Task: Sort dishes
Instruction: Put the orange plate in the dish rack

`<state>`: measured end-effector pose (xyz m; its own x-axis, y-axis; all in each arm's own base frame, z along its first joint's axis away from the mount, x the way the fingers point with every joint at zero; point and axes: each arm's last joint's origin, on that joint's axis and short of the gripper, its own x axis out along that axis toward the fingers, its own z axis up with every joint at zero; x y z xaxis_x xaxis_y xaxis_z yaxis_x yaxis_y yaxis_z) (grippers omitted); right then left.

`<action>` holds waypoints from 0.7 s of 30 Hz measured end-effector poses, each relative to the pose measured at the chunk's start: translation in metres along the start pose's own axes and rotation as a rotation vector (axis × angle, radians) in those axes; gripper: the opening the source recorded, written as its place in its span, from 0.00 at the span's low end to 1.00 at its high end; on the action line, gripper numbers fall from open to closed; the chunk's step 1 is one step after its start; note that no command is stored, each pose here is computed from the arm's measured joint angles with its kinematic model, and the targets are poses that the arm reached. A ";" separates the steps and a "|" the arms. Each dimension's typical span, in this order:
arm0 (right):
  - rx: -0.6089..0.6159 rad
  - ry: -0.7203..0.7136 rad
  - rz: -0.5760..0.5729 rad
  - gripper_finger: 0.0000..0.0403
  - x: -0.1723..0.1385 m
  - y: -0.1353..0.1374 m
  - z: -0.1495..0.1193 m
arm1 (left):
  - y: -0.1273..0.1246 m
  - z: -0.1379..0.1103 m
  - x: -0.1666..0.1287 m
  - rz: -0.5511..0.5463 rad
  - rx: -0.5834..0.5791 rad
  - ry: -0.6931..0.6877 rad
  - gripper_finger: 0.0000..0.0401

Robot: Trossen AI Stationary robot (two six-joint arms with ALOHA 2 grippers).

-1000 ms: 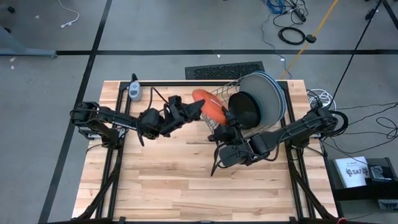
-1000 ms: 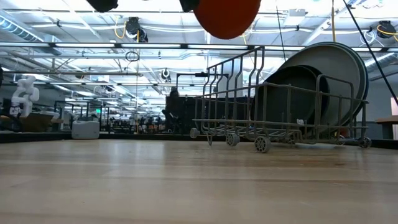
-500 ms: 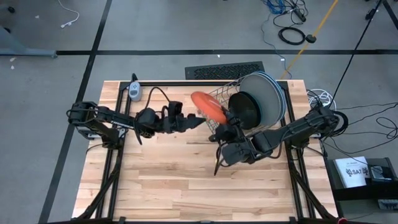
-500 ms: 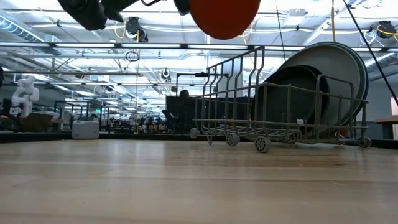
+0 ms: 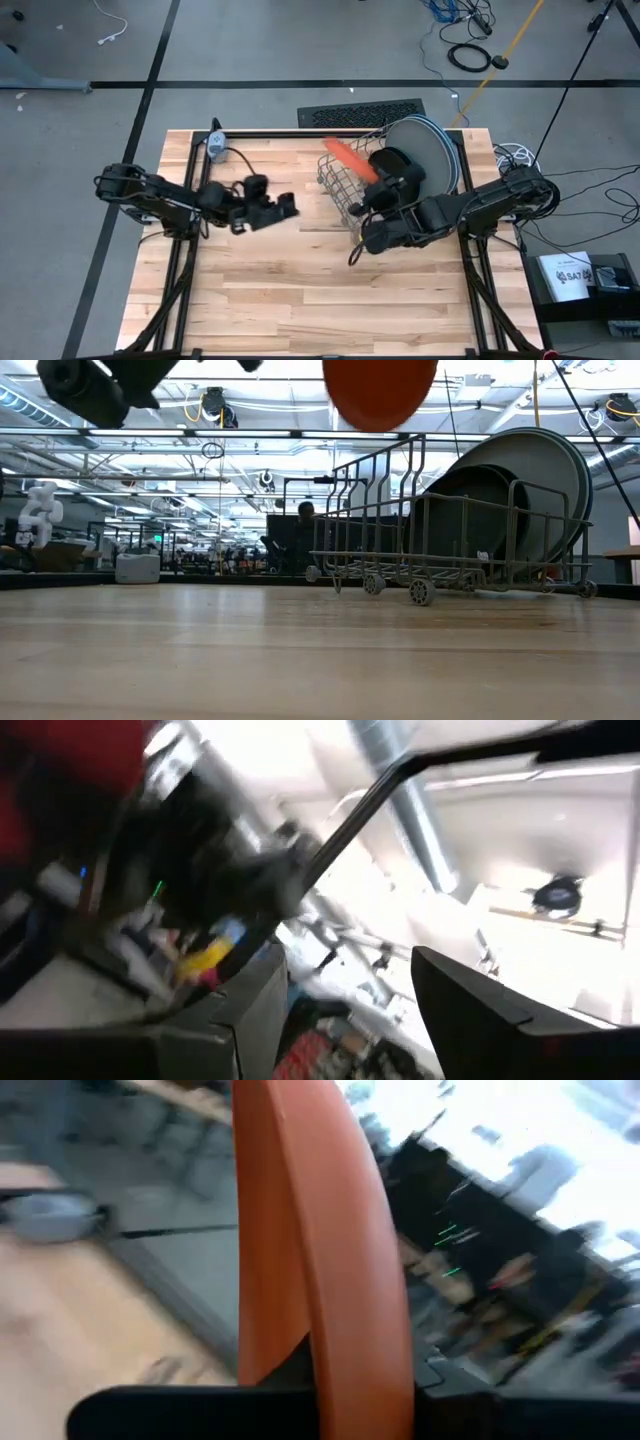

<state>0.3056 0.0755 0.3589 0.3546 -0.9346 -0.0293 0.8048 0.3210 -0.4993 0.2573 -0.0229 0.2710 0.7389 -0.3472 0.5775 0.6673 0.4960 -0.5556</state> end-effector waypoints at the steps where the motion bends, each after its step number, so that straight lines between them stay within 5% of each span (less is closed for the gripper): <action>1: 0.025 0.021 0.041 0.06 0.001 0.000 -0.005 | -0.004 0.002 -0.003 -0.021 0.014 -0.017 0.53; 7: 0.042 0.182 0.063 0.06 0.006 -0.024 -0.041 | -0.023 0.008 -0.013 -0.093 0.099 0.011 0.53; 11: 0.186 0.279 0.084 0.06 0.001 -0.047 -0.050 | -0.029 0.009 -0.013 -0.133 0.124 0.038 0.53; 15: 0.253 0.434 0.193 0.06 0.006 -0.045 -0.053 | -0.026 0.007 -0.013 -0.100 0.132 0.067 0.53; 21: 0.273 0.568 0.166 0.06 0.017 -0.035 -0.068 | -0.020 0.005 -0.012 -0.032 0.114 0.075 0.53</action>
<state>0.2516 0.0383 0.3171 0.2380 -0.7808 -0.5777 0.8794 0.4257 -0.2130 0.2344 -0.0248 0.2777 0.7254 -0.4204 0.5450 0.6786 0.5693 -0.4640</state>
